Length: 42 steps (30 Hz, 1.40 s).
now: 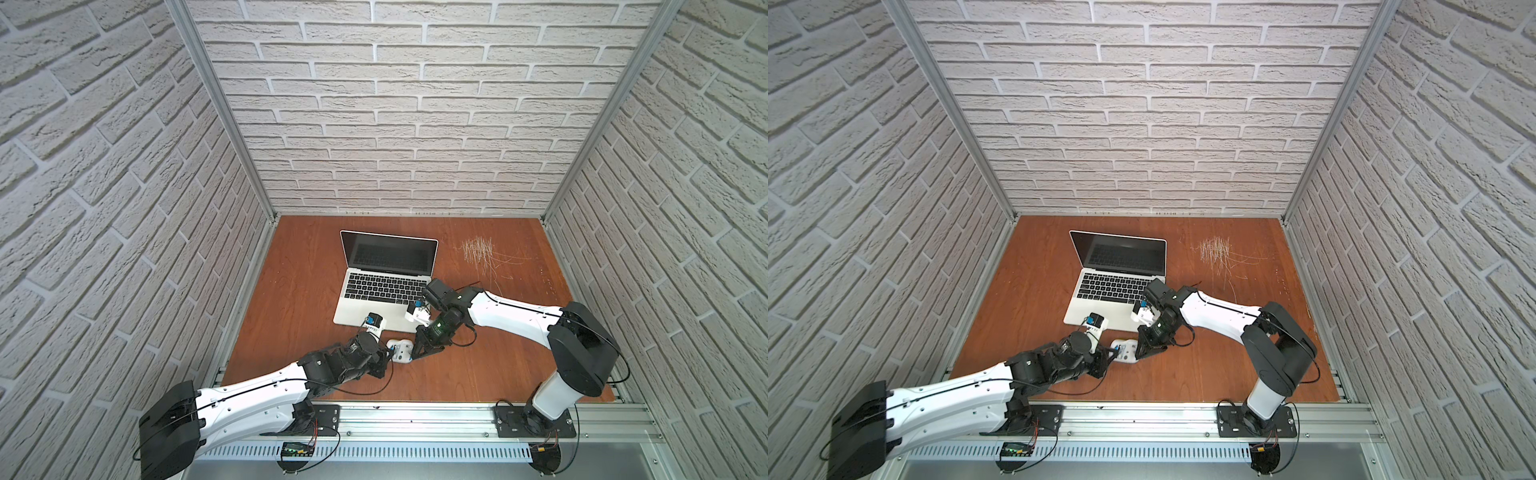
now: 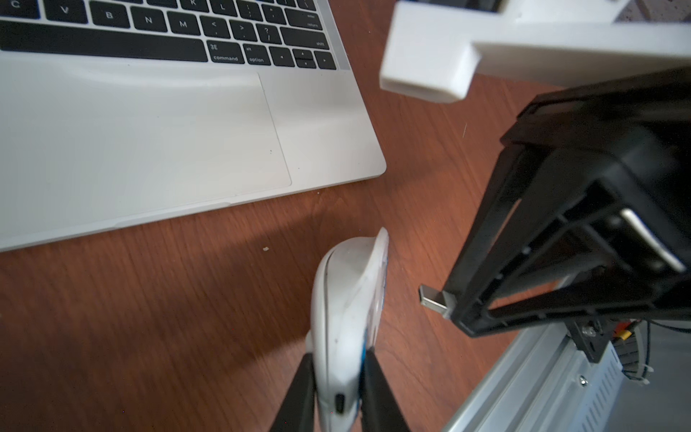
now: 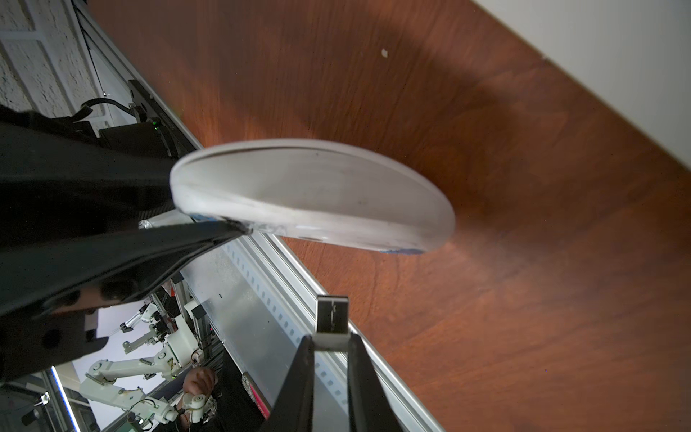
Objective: Remove the wireless mouse receiver from the laptop
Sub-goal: Pick up the mouse from the center of the board, then insert the USB plug into the mouse.
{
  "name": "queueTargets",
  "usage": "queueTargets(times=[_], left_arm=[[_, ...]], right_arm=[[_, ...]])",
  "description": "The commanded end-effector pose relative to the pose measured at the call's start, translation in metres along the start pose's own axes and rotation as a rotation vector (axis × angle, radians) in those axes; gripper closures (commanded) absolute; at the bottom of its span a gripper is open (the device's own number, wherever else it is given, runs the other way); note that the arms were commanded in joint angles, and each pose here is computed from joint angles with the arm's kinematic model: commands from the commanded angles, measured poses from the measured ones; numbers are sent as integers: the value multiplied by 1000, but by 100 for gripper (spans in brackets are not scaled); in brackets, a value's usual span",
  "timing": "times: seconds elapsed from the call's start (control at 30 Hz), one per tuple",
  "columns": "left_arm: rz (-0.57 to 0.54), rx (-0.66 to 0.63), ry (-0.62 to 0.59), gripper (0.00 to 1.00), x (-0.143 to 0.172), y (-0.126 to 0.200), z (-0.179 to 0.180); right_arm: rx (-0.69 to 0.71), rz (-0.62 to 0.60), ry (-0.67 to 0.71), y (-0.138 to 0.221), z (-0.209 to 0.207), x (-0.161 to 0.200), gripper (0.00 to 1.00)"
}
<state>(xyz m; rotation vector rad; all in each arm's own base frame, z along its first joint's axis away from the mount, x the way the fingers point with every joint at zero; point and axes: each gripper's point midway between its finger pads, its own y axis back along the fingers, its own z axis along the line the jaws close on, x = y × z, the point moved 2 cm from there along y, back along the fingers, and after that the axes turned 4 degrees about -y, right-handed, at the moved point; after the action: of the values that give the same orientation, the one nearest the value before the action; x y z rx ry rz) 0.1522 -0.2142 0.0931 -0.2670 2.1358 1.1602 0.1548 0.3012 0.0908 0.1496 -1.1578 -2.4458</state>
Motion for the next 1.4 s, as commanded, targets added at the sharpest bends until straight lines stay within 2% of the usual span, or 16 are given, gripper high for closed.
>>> queueTargets(times=[0.0,1.37], left_arm=[[-4,-11,-34,100,-2,3,0],[3,5,-38,100,0,-1,-2]], right_arm=[[-23,-11,1,1,4,-9,97],[-47,-44,-49,2,-7,-29,97]])
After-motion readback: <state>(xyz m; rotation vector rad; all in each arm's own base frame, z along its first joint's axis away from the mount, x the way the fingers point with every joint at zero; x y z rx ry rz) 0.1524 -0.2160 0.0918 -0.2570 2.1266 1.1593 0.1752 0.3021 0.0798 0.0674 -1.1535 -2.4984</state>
